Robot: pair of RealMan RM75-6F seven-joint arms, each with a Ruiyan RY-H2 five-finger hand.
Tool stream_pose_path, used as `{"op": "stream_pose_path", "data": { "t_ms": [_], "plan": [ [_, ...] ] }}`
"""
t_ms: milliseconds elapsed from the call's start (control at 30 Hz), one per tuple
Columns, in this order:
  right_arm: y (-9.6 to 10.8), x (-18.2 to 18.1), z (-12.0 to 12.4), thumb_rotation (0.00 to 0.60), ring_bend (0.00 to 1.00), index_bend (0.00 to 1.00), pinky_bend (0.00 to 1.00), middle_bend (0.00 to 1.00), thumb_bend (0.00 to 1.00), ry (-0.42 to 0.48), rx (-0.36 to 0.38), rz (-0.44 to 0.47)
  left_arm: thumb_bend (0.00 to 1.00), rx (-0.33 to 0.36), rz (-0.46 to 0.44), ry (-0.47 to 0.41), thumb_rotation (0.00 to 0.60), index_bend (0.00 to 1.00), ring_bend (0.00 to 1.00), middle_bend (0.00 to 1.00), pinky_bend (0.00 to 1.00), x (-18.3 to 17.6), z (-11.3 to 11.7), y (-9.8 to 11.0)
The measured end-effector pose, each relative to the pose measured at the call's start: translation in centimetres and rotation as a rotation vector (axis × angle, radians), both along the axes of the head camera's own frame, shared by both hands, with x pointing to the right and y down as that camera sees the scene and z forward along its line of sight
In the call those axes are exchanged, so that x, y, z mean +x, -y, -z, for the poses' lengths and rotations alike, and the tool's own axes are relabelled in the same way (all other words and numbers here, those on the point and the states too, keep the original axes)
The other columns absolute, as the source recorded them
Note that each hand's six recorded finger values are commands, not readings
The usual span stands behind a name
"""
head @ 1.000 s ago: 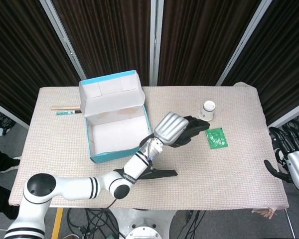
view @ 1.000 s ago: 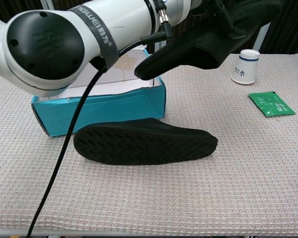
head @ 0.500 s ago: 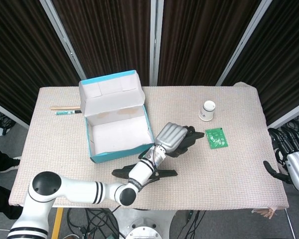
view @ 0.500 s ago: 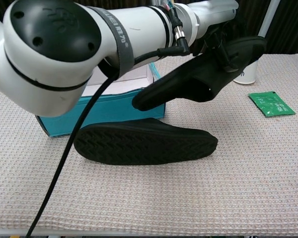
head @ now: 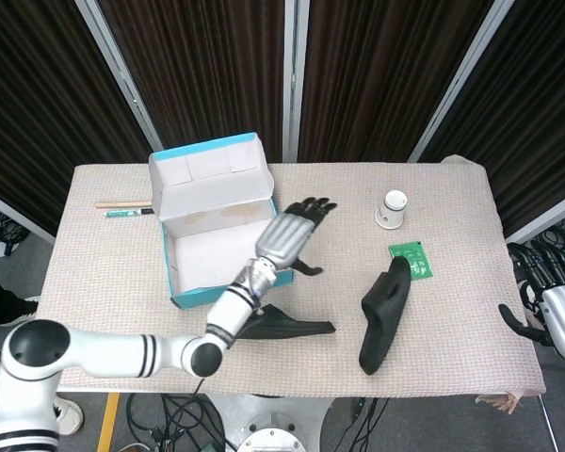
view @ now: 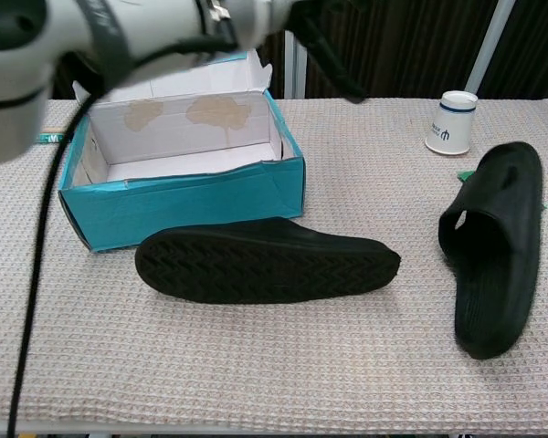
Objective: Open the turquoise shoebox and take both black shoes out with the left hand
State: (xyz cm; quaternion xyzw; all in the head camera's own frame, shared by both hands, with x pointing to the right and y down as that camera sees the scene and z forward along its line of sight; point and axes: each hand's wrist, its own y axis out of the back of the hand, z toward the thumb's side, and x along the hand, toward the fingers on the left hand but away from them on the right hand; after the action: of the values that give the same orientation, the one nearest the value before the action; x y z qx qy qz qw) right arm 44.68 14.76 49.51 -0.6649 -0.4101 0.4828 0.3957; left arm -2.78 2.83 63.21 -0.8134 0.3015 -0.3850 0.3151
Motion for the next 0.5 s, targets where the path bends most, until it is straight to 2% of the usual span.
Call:
{"op": "stream_pose_path", "data": {
  "t_ms": [133, 233, 367, 500],
  "plan": [
    [0.1, 0.2, -0.9, 0.600, 0.00, 0.01, 0.03, 0.10, 0.24, 0.005, -0.022, -0.004, 0.11, 0.076, 0.160, 0.054, 0.600, 0.09, 0.00, 0.07, 0.13, -9.3, 0.5, 2.6],
    [0.2, 0.3, -1.6, 0.600, 0.00, 0.02, 0.03, 0.10, 0.24, 0.013, -0.038, -0.006, 0.11, 0.117, 0.282, 0.117, 0.600, 0.11, 0.00, 0.08, 0.15, -17.2, 0.5, 3.1],
    [0.4, 0.2, -2.6, 0.600, 0.00, 0.02, 0.03, 0.10, 0.24, 0.015, -0.057, -0.002, 0.11, 0.146, 0.422, 0.207, 0.600, 0.12, 0.00, 0.09, 0.16, -27.3, 0.6, 1.7],
    [0.6, -0.2, -3.4, 0.600, 0.00, 0.02, 0.03, 0.11, 0.24, 0.020, -0.066, 0.010, 0.11, 0.180, 0.514, 0.311, 0.600, 0.13, 0.00, 0.09, 0.16, -35.9, 1.4, -1.3]
  ]
}}
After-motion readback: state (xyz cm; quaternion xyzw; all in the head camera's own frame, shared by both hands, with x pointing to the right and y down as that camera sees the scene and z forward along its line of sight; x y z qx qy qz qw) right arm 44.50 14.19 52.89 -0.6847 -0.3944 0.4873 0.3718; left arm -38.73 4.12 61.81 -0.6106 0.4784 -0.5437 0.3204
